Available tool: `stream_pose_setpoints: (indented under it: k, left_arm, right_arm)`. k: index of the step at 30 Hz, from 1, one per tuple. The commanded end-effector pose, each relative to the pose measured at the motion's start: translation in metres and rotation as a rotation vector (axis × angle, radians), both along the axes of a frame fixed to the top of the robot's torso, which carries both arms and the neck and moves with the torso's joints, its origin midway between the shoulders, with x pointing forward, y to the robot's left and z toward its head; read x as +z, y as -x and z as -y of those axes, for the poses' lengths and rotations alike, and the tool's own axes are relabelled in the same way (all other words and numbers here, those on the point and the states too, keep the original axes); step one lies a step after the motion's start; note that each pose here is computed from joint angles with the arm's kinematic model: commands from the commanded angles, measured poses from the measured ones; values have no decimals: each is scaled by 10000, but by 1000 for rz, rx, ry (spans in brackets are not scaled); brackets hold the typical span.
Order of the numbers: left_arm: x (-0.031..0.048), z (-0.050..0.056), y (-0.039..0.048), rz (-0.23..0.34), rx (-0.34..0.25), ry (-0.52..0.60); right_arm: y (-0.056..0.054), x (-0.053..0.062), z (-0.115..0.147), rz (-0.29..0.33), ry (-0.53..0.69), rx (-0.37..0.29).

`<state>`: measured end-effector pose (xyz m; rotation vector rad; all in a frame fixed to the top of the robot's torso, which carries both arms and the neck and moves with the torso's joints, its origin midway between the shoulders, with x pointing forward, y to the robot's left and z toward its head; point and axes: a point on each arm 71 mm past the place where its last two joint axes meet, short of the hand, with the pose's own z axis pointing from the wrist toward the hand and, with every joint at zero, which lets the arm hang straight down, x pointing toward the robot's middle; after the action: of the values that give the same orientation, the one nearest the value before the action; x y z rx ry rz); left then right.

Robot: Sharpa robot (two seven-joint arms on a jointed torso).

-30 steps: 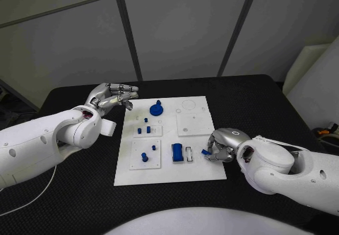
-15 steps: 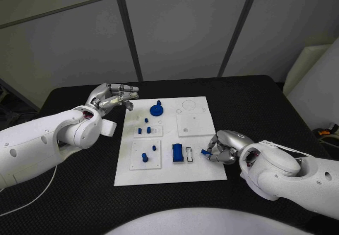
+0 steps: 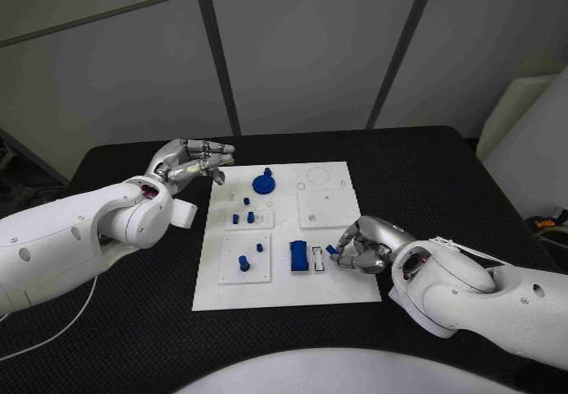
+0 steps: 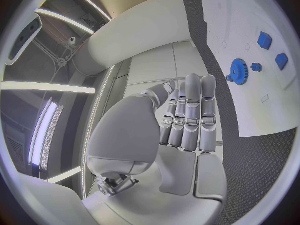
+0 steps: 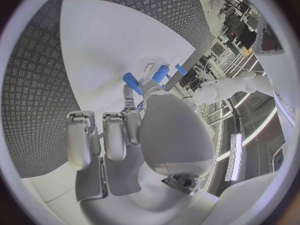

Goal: Assemble the parts on the task board

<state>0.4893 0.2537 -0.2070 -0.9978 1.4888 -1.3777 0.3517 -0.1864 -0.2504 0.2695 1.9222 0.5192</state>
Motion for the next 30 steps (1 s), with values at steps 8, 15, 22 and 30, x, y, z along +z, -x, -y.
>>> stream_pose_setpoints:
  k: [8,15,22,30]
  left_arm:
    - [12,23,2,0,-9,6]
    - [12,23,2,0,-9,6]
    - [10,28,3,-3,-11,6]
    - [7,35,0,-5,-14,6]
  right_arm:
    - [-31,-81,-149,-78,-31,14]
    - [-31,-81,-149,-78,-31,14]
    - [-48,-120,-237,-104,-24,36]
    - [-68,-139,-283,-109,-32,42]
